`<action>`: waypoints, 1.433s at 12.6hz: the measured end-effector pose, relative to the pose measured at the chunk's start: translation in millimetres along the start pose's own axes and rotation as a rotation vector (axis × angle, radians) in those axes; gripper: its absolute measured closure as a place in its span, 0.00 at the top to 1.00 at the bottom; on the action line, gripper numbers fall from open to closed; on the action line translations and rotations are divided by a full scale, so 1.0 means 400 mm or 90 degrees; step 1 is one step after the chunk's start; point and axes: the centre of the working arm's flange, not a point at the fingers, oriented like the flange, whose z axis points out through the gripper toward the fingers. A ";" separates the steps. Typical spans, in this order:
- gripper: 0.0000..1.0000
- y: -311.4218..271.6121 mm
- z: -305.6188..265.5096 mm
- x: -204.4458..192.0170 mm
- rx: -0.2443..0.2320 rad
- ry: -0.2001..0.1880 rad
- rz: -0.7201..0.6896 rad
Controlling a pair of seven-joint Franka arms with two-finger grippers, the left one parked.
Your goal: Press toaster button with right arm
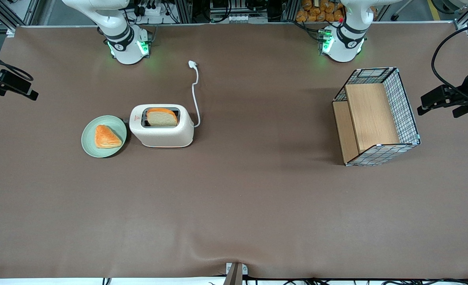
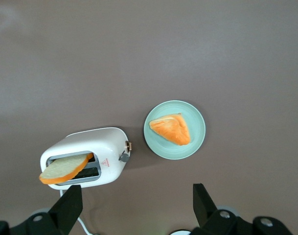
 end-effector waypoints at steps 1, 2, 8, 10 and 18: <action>1.00 0.000 0.005 0.003 -0.009 -0.001 -0.002; 1.00 -0.001 0.012 0.007 -0.016 -0.003 -0.004; 1.00 0.007 0.040 0.028 -0.034 -0.014 -0.020; 1.00 0.010 0.040 0.028 -0.035 -0.016 -0.024; 1.00 0.016 0.041 0.023 -0.036 -0.027 -0.023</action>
